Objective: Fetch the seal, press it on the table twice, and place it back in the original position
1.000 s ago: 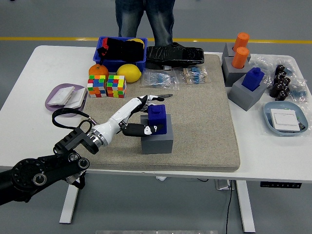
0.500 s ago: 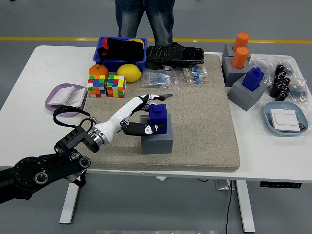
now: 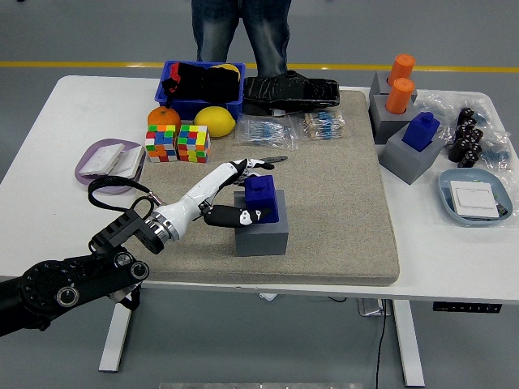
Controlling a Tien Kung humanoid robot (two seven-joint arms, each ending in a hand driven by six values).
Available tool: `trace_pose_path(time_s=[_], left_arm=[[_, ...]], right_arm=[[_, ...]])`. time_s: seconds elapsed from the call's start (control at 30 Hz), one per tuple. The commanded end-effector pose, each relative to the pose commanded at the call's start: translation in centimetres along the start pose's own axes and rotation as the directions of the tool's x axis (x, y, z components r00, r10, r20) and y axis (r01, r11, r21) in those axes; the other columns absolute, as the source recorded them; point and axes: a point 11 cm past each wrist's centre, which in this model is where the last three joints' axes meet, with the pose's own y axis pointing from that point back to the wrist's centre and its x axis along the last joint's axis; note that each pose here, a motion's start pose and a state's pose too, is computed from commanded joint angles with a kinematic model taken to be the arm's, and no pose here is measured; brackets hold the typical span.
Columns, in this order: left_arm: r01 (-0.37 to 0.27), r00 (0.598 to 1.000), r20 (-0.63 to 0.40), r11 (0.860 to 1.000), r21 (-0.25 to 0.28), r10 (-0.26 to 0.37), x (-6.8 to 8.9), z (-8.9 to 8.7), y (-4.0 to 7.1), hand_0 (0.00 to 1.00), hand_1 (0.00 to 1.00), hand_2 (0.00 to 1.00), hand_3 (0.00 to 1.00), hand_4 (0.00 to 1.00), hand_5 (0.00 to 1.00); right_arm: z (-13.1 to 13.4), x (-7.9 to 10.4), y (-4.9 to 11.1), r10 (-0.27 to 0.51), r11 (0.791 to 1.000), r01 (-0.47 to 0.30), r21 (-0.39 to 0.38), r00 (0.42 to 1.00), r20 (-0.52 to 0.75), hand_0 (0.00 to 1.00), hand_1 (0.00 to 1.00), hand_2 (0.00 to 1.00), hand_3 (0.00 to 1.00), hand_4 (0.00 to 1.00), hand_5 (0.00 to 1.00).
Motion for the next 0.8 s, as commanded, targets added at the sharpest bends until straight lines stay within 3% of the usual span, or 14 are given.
trace_pose_path(time_s=[0.53, 0.8], left_arm=[[0.016, 0.998, 0.06, 1.0, 0.004, -0.017, 1.2, 0.4, 0.0, 0.622, 0.535, 0.528, 0.828, 0.677, 0.002], [0.055, 0.995, 0.079, 0.998, 0.009, -0.055, 1.0, 0.8, 0.1, 0.622, 0.533, 0.515, 0.828, 0.676, 0.002]], right_arm=[[0.1, 0.2, 0.0, 0.003, 1.0, -0.003, 0.0, 1.0, 0.004, 0.786, 0.683, 0.657, 0.613, 0.797, 0.446], [0.0, 0.2, 0.0, 0.003, 1.0, -0.003, 0.002, 1.0, 0.006, 0.786, 0.683, 0.657, 0.614, 0.797, 0.446]])
